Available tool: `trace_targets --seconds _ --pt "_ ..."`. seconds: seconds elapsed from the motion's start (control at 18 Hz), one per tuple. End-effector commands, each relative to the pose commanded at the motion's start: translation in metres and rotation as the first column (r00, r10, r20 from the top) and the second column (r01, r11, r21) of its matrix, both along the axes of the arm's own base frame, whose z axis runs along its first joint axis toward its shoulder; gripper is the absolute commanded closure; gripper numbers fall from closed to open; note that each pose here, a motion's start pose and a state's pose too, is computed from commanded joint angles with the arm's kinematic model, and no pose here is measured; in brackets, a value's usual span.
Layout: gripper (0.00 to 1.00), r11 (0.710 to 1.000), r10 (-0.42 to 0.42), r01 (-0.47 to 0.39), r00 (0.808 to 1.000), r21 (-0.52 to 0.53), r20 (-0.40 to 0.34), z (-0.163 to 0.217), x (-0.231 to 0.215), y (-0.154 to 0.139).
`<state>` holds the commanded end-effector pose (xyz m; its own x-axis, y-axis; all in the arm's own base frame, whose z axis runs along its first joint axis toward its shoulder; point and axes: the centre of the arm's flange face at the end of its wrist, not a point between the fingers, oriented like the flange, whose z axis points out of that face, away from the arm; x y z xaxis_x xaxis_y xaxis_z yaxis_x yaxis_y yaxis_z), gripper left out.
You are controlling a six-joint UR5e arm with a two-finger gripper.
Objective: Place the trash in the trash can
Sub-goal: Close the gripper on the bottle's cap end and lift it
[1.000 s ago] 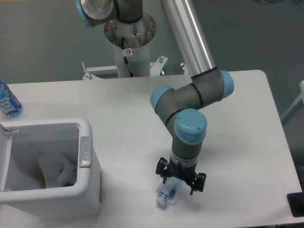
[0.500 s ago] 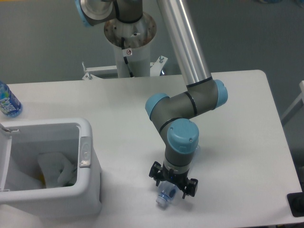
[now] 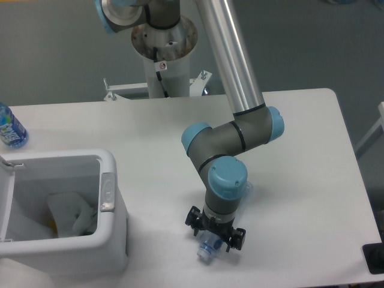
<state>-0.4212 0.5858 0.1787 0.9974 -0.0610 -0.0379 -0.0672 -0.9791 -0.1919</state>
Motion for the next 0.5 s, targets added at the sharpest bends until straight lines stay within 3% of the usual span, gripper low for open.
trace_targets --seconds 0.17,0.28,0.5 --pt "0.25 1.000 0.003 -0.003 1.000 -0.013 -0.012 -0.0003 0.0003 -0.0013" --pt "0.31 1.000 0.003 -0.003 1.000 -0.013 -0.012 -0.0003 0.0003 -0.0013" --pt "0.35 1.000 0.003 -0.003 1.000 -0.013 -0.014 0.0004 -0.0002 -0.0010"
